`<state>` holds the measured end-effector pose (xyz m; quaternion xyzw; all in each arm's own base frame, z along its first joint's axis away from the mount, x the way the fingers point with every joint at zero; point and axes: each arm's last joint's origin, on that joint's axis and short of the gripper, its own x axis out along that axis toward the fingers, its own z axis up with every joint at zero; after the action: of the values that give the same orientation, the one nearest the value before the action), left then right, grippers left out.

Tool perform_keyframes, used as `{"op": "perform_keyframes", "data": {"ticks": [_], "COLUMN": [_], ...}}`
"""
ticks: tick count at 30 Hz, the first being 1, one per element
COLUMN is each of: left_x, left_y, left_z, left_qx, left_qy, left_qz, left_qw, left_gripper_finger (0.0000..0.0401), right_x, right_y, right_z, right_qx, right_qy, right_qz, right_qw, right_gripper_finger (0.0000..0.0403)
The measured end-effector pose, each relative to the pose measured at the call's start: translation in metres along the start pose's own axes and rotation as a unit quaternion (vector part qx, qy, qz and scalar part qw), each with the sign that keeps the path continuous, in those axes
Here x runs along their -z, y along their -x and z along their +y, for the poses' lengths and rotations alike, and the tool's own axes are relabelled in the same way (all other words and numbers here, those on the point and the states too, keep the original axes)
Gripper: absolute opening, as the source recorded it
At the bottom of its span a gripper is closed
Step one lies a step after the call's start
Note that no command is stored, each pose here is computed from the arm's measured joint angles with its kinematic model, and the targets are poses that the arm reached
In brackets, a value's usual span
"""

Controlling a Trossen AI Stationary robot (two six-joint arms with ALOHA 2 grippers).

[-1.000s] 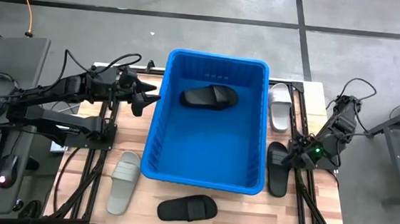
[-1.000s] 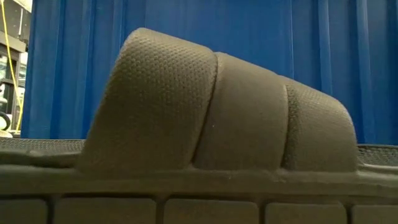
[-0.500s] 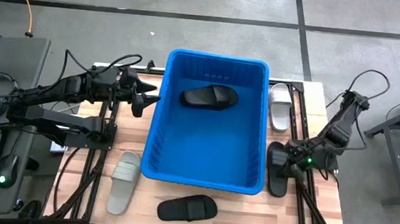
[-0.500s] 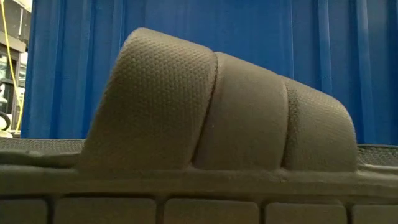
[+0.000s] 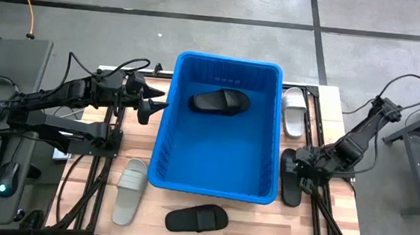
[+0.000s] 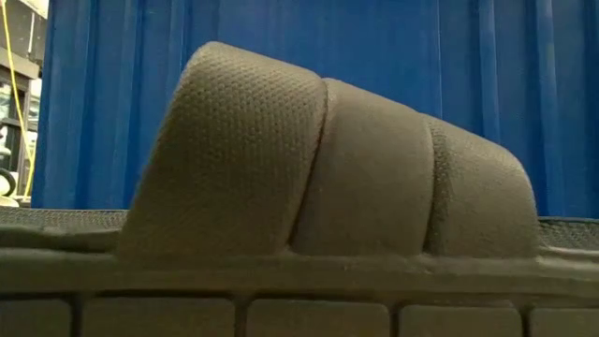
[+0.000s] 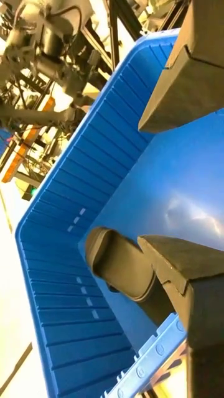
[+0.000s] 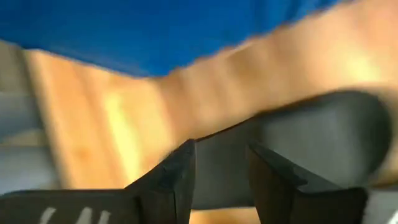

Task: Pick and place slides into bin
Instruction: Put the black slide into the blue container

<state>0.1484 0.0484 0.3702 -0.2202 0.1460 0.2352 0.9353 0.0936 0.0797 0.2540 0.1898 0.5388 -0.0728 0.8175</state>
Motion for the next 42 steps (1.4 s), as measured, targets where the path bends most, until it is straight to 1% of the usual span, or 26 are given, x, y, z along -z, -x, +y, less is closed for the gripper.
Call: {"op": "perform_keyframes", "data": {"ticks": [2, 4, 6, 8, 10, 12, 14, 18, 23, 26, 29, 31, 35, 39, 41, 42], "left_x": [0.0, 0.0, 0.0, 0.0, 0.0, 0.0, 0.0, -0.001, -0.001, -0.001, -0.001, -0.001, -0.001, -0.002, -0.002, -0.002], "left_y": [0.0, 0.0, 0.0, 0.0, 0.0, 0.0, 0.0, 0.0, 0.0, 0.001, 0.001, 0.001, 0.001, 0.001, 0.001, 0.001], "left_z": [0.0, 0.0, 0.0, 0.0, 0.0, 0.0, 0.0, -0.001, -0.001, -0.001, -0.001, -0.001, -0.001, -0.002, -0.002, -0.002], "left_qx": [0.0, -0.001, -0.001, -0.001, 0.003, 0.007, 0.008, 0.01, 0.011, 0.019, 0.019, 0.019, 0.019, 0.022, 0.022, 0.022], "left_qy": [-0.002, -0.004, -0.003, -0.003, -0.003, -0.003, -0.003, -0.005, -0.005, -0.014, -0.029, -0.036, -0.044, -0.044, -0.045, -0.045], "left_qz": [0.0, 0.0, 0.0, -0.001, 0.001, 0.003, 0.002, -0.001, -0.001, 0.002, 0.001, 0.001, 0.0, -0.006, -0.007, -0.007], "left_qw": [1.0, 1.0, 1.0, 1.0, 1.0, 1.0, 1.0, 1.0, 1.0, 1.0, 0.999, 0.999, 0.999, 0.999, 0.999, 0.999], "left_gripper_finger": [0.0271, 0.0271, 0.0271, 0.0271, 0.0271, 0.0271, 0.0271, 0.0271, 0.0271, 0.0271, 0.0271, 0.0271, 0.0271, 0.0271, 0.0271, 0.0271], "right_x": [-0.006, -0.007, -0.006, -0.004, -0.003, -0.004, -0.004, -0.004, -0.002, -0.001, 0.002, 0.008, 0.022, 0.033, 0.035, 0.035], "right_y": [-0.001, -0.01, -0.02, -0.029, -0.035, -0.037, -0.042, -0.051, -0.058, -0.059, -0.063, -0.066, -0.072, -0.077, -0.081, -0.082], "right_z": [0.007, 0.012, 0.018, 0.023, 0.028, 0.035, 0.039, 0.043, 0.041, 0.039, 0.043, 0.046, 0.056, 0.057, 0.058, 0.057], "right_qx": [0.048, 0.082, 0.088, 0.109, 0.125, 0.135, 0.144, 0.142, 0.183, 0.223, 0.223, 0.224, 0.224, 0.264, 0.283, 0.301], "right_qy": [0.05, 0.091, 0.126, 0.144, 0.169, 0.196, 0.207, 0.206, 0.184, 0.168, 0.166, 0.145, 0.151, 0.145, 0.15, 0.153], "right_qz": [0.015, 0.061, 0.105, 0.13, 0.137, 0.123, 0.115, 0.115, 0.11, 0.09, 0.097, 0.116, 0.117, 0.118, 0.103, 0.098], "right_qw": [0.998, 0.991, 0.983, 0.975, 0.968, 0.963, 0.961, 0.961, 0.959, 0.956, 0.956, 0.957, 0.956, 0.946, 0.942, 0.936], "right_gripper_finger": [0.0124, 0.0124, 0.0124, 0.0124, 0.0124, 0.0124, 0.0124, 0.0124, 0.0124, 0.0124, 0.0127, 0.0139, 0.0181, 0.0222, 0.0233, 0.0236]}}
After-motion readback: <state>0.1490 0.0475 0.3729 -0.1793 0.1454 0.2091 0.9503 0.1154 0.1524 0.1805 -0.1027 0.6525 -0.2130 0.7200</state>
